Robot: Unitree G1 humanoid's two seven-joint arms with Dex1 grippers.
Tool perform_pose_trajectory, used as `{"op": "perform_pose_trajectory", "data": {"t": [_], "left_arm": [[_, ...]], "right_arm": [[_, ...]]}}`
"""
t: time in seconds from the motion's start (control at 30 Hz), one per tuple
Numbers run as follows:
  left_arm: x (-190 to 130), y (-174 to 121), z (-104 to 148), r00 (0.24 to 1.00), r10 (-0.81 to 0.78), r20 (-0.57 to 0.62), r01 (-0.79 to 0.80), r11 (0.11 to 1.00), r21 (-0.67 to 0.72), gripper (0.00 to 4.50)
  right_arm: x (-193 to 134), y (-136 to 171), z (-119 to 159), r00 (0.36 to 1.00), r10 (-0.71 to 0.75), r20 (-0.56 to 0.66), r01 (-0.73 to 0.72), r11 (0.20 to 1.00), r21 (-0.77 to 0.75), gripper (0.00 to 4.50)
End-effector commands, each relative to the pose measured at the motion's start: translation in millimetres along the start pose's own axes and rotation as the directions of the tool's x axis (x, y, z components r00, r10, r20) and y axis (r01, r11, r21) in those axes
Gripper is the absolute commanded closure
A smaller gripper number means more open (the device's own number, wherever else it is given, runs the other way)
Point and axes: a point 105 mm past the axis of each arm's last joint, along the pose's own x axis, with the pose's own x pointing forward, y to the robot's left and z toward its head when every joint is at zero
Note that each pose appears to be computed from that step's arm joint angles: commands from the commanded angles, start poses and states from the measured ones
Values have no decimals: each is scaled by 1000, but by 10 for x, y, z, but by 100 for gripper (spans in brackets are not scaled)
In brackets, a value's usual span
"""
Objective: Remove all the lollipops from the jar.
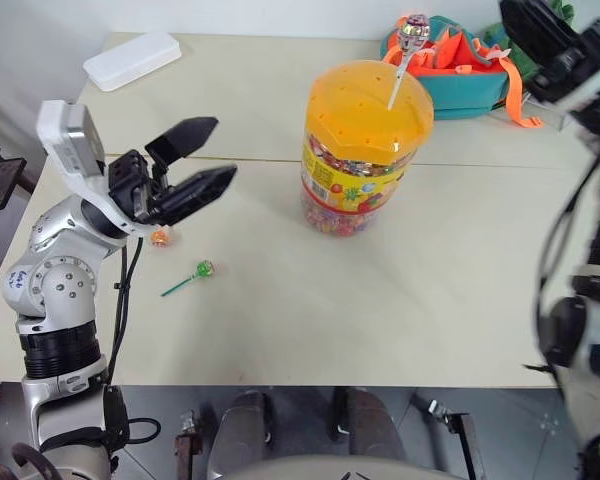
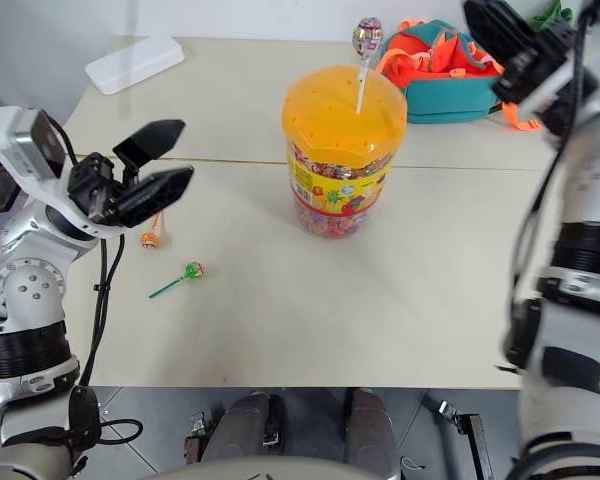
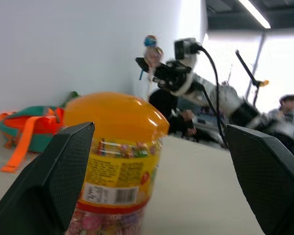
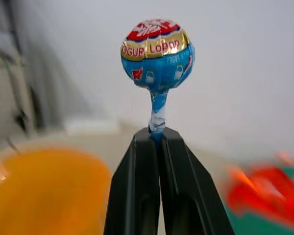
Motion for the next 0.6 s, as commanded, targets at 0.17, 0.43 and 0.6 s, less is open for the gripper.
{"op": "perform_pose_trajectory", "data": {"t": [0.17, 0.43, 0.6], "left_arm": [[-84, -115, -305, 982, -122, -147, 135, 988, 79, 0], [-75, -141, -408, 967, -167, -194, 190, 976, 104, 0], [-58, -139, -322, 981, -139, -132, 150, 985, 82, 0]], "right_arm": [[-1002, -237, -1318, 695, -171, -698, 56, 981, -185, 448], [-1352, -125, -1589, 675, -97, -731, -8, 990, -139, 373], [-1182, -94, -1220, 823, -59, -565, -49, 984, -173, 210]]}}
